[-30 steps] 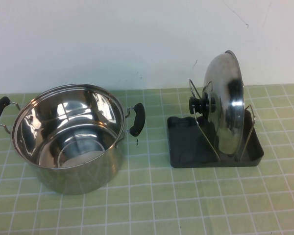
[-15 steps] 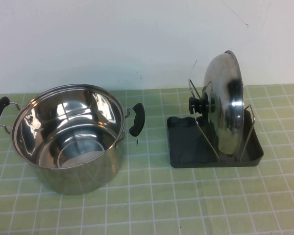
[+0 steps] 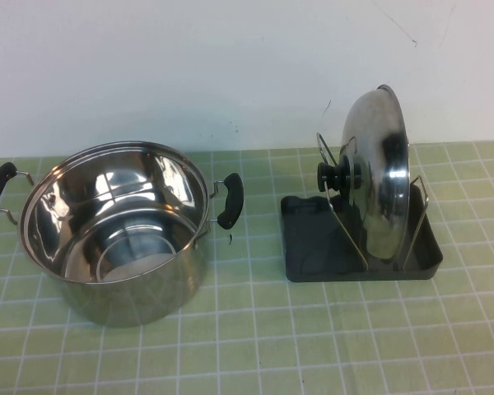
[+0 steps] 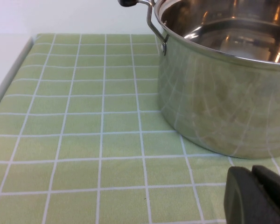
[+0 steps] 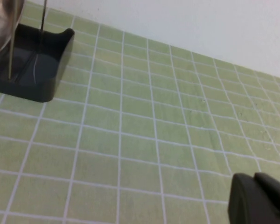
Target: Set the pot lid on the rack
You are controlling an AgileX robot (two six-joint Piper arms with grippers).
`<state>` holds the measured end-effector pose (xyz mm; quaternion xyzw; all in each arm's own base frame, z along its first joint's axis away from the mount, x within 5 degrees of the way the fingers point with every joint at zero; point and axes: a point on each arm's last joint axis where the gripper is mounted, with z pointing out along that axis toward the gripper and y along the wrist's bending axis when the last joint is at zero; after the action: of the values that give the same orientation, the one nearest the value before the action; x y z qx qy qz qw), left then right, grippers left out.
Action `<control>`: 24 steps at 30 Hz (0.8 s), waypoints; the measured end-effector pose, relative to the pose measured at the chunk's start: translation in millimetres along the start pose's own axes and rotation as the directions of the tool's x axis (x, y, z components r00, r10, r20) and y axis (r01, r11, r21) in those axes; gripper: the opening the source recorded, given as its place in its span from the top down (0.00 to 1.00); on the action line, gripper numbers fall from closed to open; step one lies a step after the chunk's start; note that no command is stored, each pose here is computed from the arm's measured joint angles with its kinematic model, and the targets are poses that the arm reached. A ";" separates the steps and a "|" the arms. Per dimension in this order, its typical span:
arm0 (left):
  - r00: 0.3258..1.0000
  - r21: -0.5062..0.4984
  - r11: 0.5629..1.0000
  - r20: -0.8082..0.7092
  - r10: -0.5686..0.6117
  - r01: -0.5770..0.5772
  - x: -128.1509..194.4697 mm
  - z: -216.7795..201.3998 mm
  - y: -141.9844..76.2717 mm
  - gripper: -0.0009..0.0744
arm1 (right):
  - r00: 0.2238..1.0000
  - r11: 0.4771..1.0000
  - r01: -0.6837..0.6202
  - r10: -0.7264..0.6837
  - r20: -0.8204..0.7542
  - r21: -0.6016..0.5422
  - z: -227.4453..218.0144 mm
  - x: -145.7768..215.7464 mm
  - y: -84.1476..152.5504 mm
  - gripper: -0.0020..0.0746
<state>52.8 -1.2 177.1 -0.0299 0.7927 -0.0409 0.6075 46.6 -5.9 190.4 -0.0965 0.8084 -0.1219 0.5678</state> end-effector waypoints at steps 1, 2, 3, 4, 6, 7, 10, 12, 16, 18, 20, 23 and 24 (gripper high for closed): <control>1.000 0.000 1.000 0.000 0.000 0.000 0.0 0.0 0.0 0.99 | 1.000 1.000 -0.011 0.011 0.001 0.003 2.9 4.1 1.4 0.98; 1.000 0.000 1.000 0.000 0.000 0.000 0.0 0.0 0.0 0.99 | 1.000 1.000 -0.018 0.018 0.005 0.006 4.9 6.9 2.4 0.98; 1.000 0.000 1.000 0.000 0.000 0.000 0.0 0.0 0.0 0.99 | 1.000 1.000 -0.028 0.028 0.012 0.008 7.5 10.3 3.7 0.98; 1.000 0.000 1.000 0.000 0.000 0.000 0.0 0.0 0.0 0.99 | 0.999 0.999 -0.039 0.039 0.018 0.008 9.5 13.1 4.8 0.98; 1.000 0.000 1.000 0.000 0.000 0.000 0.0 0.0 0.0 0.99 | 0.998 0.998 -0.059 0.059 0.023 0.007 11.1 15.5 5.8 0.98; 1.000 0.000 1.000 -0.001 0.000 0.000 0.1 0.0 0.0 0.99 | 0.998 0.998 -0.067 0.067 0.014 0.005 11.4 16.7 6.1 0.98; 1.000 0.000 1.000 -0.001 0.000 0.000 0.1 0.0 0.0 0.99 | 0.997 0.997 -0.073 0.073 0.000 0.004 11.2 17.5 6.2 0.98; 1.000 0.000 1.000 -0.001 0.000 0.000 0.1 0.0 0.0 0.99 | 0.996 0.996 -0.087 0.087 -0.004 0.003 11.2 17.9 6.3 0.98; 1.000 0.000 1.000 -0.001 0.000 0.000 0.1 0.0 0.0 0.99 | 0.989 0.989 -0.146 0.146 -0.007 0.003 11.0 17.9 6.3 0.98; 1.000 0.000 1.000 -0.001 0.000 0.000 0.1 0.0 0.0 0.99 | 0.980 0.980 -0.197 0.197 -0.008 0.003 11.0 17.9 6.3 0.98; 1.000 0.000 1.000 -0.001 0.000 0.000 0.1 0.0 0.0 0.99 | 0.967 0.967 -0.254 0.254 -0.009 0.004 11.0 18.1 6.3 0.98; 1.000 0.000 1.000 -0.001 0.000 0.000 0.1 0.0 0.0 0.99 | 0.958 0.958 -0.286 0.286 -0.009 0.004 11.0 18.1 6.3 0.98; 1.000 0.000 1.000 -0.001 0.000 0.000 0.1 0.0 0.0 0.99 | 0.958 0.958 -0.285 0.285 -0.009 0.004 11.0 18.1 6.3 0.98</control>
<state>52.8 -1.2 177.1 -0.0299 0.7929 -0.0408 0.6072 50.8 -6.2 168.7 0.0225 0.8163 -0.0403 0.5758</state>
